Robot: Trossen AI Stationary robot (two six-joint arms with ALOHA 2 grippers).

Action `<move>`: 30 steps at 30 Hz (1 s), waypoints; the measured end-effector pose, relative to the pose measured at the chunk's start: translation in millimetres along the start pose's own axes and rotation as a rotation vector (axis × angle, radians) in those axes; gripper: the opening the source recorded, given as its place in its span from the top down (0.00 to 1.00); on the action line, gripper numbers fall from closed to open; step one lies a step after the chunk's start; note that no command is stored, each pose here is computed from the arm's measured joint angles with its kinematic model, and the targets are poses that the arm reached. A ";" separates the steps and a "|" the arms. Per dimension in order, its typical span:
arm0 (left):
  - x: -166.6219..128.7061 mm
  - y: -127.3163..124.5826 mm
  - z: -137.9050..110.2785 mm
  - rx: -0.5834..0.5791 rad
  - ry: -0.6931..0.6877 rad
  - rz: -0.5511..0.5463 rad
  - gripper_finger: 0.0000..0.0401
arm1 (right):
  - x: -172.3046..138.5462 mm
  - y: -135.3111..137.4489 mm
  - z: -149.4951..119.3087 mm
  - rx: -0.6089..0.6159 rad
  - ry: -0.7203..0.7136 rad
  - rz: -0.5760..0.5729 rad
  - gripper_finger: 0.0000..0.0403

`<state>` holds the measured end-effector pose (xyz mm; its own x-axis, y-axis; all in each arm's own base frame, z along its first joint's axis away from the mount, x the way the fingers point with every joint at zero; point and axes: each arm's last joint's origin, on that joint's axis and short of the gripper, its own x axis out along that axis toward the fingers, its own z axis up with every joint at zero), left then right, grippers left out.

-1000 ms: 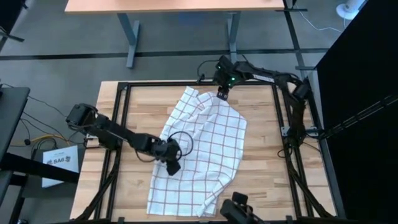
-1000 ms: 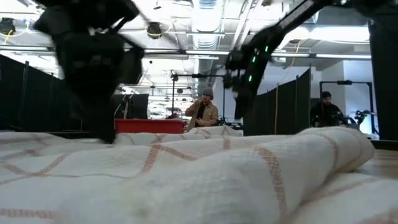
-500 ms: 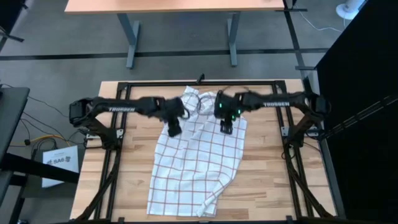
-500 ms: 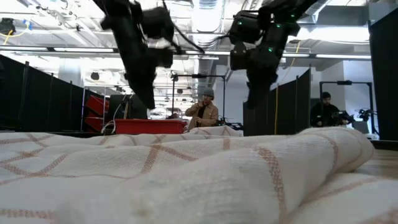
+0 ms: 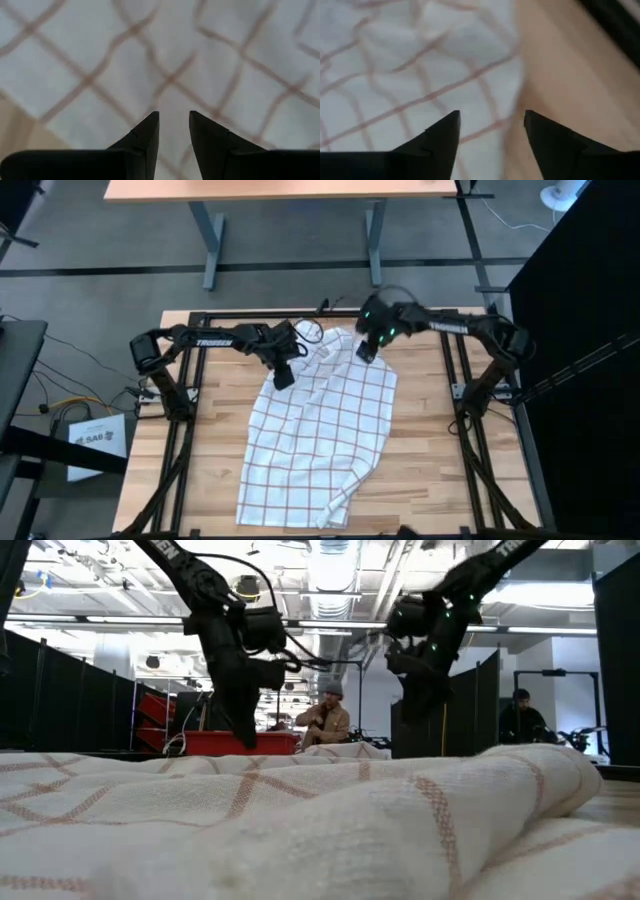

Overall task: Roll towel
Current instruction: Prepare the white striped towel on the table for folding

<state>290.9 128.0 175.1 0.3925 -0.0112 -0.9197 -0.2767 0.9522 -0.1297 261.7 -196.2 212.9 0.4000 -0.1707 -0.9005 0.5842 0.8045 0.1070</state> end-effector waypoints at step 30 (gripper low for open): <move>9.4 42.0 -2.6 -0.088 -0.009 0.068 0.77 | 72.8 -30.7 8.7 -0.086 0.182 0.224 0.46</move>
<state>280.6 167.1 160.0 0.3780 0.0557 -0.9241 -0.3786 0.9202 -0.0994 279.0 -238.2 147.7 0.3742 0.1148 -0.9202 0.4309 0.8571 0.2821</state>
